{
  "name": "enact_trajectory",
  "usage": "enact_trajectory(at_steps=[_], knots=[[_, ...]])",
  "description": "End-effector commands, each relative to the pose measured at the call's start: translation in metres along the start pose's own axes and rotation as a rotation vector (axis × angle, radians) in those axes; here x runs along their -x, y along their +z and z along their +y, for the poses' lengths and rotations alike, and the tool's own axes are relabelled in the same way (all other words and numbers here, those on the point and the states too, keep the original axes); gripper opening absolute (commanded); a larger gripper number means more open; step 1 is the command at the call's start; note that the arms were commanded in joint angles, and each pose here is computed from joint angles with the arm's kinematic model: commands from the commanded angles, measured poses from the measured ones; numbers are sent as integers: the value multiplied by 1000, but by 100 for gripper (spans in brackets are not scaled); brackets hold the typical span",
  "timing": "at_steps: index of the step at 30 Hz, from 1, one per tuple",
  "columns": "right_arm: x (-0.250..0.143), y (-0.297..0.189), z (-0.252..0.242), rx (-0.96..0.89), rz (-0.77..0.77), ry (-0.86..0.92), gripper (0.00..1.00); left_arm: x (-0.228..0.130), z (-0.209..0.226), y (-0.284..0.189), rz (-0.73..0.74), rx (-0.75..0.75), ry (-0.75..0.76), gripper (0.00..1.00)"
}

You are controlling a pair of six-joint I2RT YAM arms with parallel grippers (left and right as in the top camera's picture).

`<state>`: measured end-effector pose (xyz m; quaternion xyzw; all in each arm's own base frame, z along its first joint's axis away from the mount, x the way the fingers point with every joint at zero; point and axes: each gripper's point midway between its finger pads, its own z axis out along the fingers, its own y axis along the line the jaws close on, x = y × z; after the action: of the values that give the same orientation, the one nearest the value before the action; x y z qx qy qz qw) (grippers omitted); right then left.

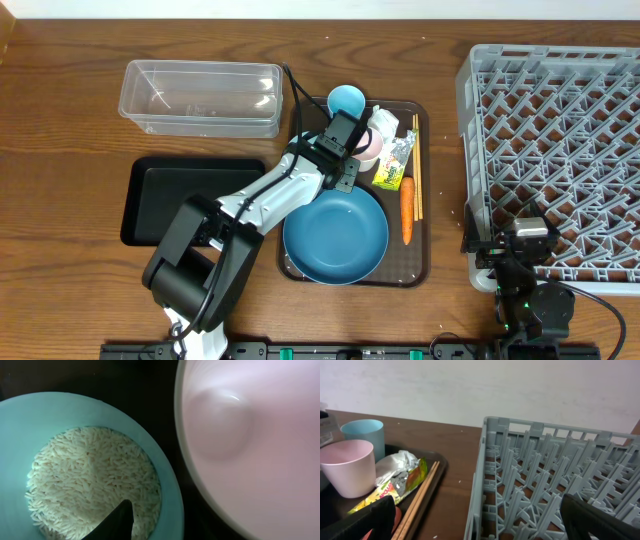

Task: Sort waste into correct bins and load items into the dishwasher rack
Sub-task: 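Lower the left gripper and grasp the rice bowl rim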

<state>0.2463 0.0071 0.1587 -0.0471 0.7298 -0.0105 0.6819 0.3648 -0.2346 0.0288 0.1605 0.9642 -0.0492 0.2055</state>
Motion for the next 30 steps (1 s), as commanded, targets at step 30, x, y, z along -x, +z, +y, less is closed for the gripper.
enact_trajectory(at_steps=[30], knots=[[-1,0,-3,-15,1,9,99,0,4,-13,-5,8,-8,6]])
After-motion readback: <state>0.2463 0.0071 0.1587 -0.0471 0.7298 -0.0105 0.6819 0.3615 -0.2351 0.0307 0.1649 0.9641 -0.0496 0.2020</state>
